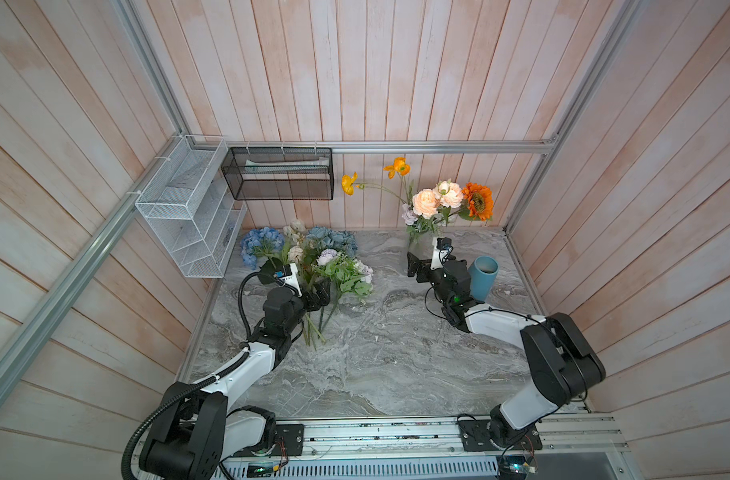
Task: Arrange the flowers into the vase
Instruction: 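Move the right gripper to the teal vase while the left moves toward the flower pile, then grasp the rim of the teal vase with the right gripper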
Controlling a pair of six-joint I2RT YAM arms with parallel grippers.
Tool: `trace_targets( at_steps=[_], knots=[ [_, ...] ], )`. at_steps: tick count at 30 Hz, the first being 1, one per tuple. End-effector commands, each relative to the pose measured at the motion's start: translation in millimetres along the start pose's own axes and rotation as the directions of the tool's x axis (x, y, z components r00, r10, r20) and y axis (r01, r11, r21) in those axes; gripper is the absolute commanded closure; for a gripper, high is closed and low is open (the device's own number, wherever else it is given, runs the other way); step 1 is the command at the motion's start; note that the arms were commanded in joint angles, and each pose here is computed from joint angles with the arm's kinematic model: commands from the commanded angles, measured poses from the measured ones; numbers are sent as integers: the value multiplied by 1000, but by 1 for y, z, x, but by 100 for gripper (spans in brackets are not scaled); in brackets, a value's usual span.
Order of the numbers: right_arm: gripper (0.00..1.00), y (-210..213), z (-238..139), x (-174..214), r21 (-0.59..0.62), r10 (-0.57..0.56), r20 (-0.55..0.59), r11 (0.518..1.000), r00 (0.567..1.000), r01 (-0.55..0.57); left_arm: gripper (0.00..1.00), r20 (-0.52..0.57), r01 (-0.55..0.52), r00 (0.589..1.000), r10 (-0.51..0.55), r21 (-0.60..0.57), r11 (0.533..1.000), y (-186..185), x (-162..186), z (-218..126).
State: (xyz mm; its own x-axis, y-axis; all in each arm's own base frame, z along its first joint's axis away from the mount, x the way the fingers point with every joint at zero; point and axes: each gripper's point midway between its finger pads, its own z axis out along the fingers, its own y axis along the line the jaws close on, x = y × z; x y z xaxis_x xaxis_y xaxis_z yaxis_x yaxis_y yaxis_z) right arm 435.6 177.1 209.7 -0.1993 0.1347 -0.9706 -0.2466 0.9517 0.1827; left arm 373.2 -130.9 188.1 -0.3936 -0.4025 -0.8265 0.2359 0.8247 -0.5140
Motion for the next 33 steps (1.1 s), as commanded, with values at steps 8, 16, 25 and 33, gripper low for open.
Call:
trace_targets(
  at_steps=[8, 16, 25, 33],
  knots=[
    [2, -53, -97, 35, 221, 59, -230, 975, 971, -7, 0, -17, -57, 998, 63, 245, 968, -75, 7, 33],
    [2, -107, -130, 26, 428, 185, -234, 901, 954, -70, 0, -70, -53, 994, 81, 338, 940, -113, 28, 52],
    [2, -137, -131, 11, 471, 132, -187, 882, 973, -29, 0, -99, -88, 987, 125, 315, 945, -114, 43, 50],
    [2, -139, -116, -20, 398, 33, -55, 918, 998, -8, 0, -104, -99, 986, 134, 290, 952, -108, 45, 45]
  ],
)
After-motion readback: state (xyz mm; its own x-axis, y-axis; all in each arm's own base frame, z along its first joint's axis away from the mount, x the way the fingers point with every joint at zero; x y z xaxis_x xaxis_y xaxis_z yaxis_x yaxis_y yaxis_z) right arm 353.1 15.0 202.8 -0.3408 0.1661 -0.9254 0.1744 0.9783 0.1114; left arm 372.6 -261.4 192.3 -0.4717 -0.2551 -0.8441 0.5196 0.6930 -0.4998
